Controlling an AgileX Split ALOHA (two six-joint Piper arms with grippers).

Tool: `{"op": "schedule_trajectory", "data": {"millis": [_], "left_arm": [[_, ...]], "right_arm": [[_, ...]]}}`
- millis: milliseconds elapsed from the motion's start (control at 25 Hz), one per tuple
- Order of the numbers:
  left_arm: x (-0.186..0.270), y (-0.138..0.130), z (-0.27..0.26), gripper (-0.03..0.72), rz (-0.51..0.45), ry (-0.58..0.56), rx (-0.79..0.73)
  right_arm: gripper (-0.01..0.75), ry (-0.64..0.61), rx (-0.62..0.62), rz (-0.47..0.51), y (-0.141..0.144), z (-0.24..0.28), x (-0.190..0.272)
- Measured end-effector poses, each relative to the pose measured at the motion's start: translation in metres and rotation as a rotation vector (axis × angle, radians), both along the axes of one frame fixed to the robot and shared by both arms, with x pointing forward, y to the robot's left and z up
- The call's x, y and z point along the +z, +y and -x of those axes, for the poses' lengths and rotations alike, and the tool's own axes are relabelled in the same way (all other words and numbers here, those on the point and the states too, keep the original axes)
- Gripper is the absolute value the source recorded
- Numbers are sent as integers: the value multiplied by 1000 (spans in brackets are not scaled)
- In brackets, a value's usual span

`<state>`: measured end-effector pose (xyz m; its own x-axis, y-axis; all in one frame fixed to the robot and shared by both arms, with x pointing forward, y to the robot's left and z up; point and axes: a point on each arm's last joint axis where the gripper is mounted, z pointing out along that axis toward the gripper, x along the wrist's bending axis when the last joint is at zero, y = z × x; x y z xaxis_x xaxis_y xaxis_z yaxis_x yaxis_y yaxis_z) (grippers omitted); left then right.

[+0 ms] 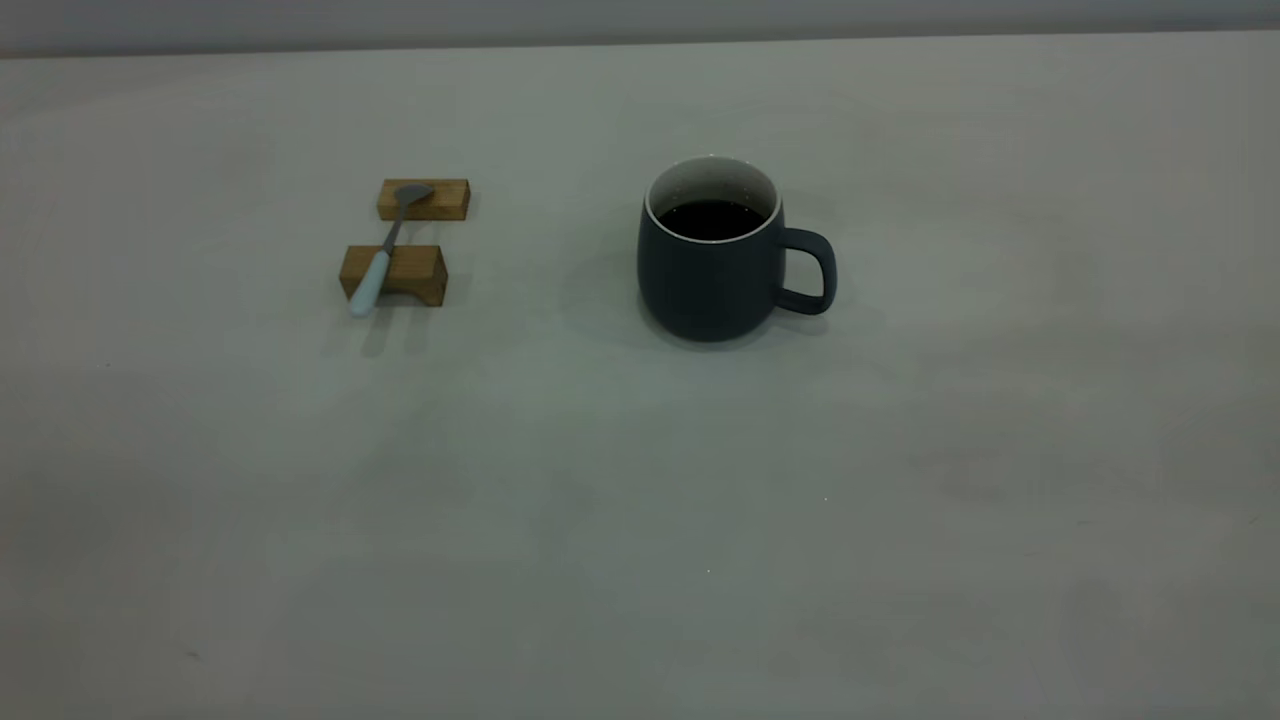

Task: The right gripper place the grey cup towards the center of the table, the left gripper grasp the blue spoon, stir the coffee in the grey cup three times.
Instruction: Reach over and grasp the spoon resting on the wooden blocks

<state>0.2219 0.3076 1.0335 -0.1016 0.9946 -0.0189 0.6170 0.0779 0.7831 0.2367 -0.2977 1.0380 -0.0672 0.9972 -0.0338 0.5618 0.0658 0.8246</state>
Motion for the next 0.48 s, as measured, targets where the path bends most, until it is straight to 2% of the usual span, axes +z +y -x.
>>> {"op": "schedule_trajectory", "data": {"millis": [160, 480], "left_arm": [[0, 0, 0, 483, 0, 0, 0], [0, 0, 0, 483, 0, 0, 0]], "right_arm": [[596, 0, -6, 0, 0, 0, 0], [445, 0, -7, -2, 0, 0, 0]]}}
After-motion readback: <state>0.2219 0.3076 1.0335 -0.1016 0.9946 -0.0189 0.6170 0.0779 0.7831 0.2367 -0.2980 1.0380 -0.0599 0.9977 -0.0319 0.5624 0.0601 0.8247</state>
